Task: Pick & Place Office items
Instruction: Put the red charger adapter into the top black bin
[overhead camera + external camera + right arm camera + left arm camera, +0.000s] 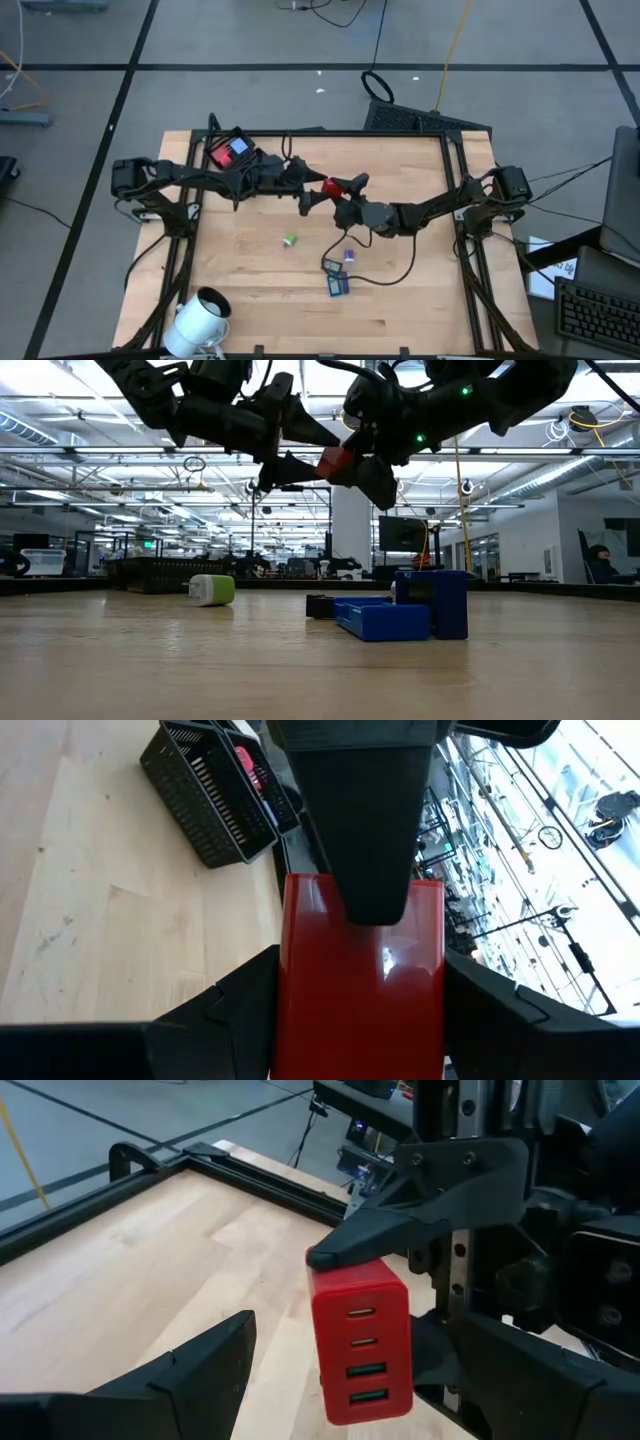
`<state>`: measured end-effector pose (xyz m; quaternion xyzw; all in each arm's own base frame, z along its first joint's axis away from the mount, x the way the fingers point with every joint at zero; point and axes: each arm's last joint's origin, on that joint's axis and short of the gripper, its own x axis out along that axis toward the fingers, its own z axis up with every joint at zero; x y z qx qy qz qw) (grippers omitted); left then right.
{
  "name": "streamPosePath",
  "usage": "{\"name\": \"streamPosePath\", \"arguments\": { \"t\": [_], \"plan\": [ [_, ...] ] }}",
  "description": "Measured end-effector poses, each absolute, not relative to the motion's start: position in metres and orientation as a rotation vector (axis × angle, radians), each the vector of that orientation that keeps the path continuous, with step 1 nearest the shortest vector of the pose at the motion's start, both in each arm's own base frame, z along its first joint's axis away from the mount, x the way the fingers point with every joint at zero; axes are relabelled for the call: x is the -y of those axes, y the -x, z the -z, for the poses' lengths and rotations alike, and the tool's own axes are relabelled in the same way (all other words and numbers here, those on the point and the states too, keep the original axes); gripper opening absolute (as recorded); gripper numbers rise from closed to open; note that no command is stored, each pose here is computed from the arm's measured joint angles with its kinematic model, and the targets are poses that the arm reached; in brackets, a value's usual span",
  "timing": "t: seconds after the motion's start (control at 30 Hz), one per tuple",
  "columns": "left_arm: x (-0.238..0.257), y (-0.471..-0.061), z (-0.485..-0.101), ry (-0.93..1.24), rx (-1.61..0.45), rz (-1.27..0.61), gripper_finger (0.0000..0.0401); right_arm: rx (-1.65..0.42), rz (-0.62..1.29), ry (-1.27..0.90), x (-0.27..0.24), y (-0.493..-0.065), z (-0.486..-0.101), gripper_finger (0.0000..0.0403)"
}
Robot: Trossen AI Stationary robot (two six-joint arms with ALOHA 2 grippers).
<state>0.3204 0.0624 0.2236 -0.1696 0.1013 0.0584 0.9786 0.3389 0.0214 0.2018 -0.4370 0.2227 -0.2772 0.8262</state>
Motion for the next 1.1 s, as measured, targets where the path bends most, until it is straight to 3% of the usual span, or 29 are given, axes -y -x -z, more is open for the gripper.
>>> {"name": "streamPosePath", "arguments": {
  "t": [0.17,0.53,0.67,1.1],
  "plan": [
    [-0.062,-0.321,-0.224,0.329,-0.201,-0.137,0.0305,-0.450,0.597,0.920,-0.022,-0.339,-0.204,0.0212],
    [-0.062,-0.321,-0.224,0.339,-0.200,-0.119,0.0125,-0.430,0.556,0.913,-0.022,-0.340,-0.204,0.0213],
    [-0.063,-0.320,-0.225,0.340,-0.199,-0.095,0.0120,-0.392,0.576,0.789,-0.022,-0.340,-0.203,0.0218],
    [-0.080,-0.316,-0.225,0.303,-0.187,-0.161,0.0120,-0.352,0.574,0.457,-0.013,-0.327,-0.219,0.0297]
  ]
}}
